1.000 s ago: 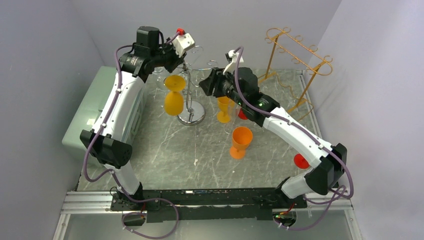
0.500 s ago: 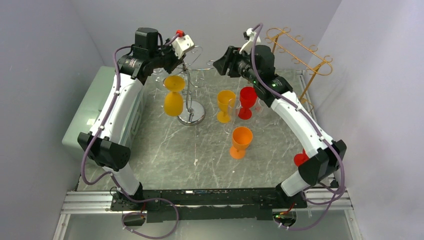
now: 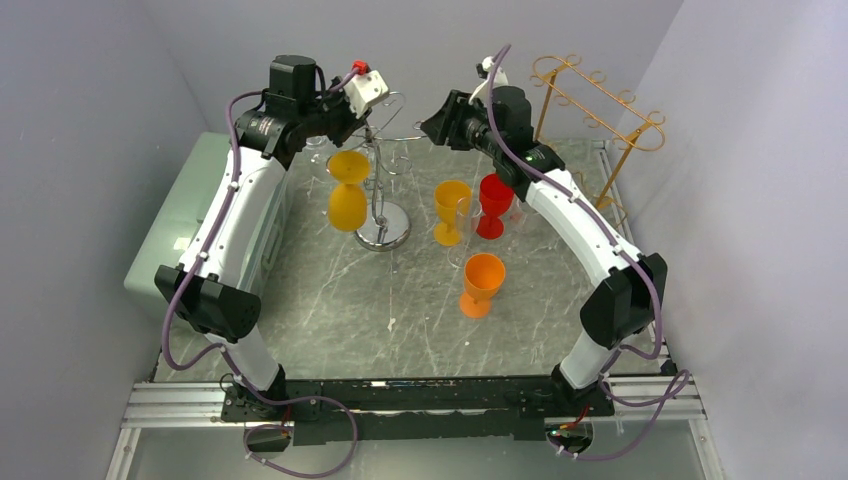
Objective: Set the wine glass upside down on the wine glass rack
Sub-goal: Adjust the wine rack at the center of the board.
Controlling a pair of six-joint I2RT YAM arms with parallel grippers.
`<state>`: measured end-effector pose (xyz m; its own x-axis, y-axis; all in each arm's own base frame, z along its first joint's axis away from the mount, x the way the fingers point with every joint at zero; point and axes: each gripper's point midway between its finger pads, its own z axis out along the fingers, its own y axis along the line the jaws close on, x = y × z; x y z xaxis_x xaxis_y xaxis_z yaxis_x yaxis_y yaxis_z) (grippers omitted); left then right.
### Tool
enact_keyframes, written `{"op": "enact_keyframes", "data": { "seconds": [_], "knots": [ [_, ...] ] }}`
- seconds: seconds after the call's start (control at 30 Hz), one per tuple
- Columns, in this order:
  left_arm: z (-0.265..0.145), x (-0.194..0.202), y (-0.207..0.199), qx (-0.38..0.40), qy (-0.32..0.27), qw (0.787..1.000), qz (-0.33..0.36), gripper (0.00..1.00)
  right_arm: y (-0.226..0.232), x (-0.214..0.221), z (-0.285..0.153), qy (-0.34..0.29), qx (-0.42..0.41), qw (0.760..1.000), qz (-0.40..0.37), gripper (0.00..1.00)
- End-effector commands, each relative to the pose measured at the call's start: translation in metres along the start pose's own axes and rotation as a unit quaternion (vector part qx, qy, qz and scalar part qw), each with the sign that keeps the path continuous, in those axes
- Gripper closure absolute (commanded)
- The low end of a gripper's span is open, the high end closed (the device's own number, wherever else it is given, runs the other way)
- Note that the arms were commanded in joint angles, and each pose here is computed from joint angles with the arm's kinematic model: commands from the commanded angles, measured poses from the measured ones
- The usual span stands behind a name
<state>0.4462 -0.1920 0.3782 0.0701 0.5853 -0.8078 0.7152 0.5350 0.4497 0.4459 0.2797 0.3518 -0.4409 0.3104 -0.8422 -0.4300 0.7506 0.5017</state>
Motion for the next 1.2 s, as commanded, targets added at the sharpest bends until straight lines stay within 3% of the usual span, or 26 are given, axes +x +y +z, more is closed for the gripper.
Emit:
{"op": "enact_keyframes", "data": {
  "seconds": [0.0,0.5,0.97,1.17],
  "knots": [
    [-0.017,-0.025,0.009,-0.025,-0.035,0.999,0.025,0.73,0.016,-0.032,0.002,-0.048,-0.036,0.998,0.015,0.51],
    [-0.005,-0.022,0.020,-0.041,-0.028,0.998,0.024,0.74,0.025,-0.011,-0.007,-0.030,-0.055,0.996,0.056,0.86],
    [0.009,-0.024,0.028,-0.042,-0.029,0.998,0.020,0.75,0.053,0.011,-0.030,-0.052,-0.022,0.995,0.080,0.98],
    [0.014,-0.024,0.026,-0.037,-0.031,0.999,0.021,0.75,0.064,0.029,-0.038,-0.058,-0.007,0.995,0.081,0.99]
  ]
}}
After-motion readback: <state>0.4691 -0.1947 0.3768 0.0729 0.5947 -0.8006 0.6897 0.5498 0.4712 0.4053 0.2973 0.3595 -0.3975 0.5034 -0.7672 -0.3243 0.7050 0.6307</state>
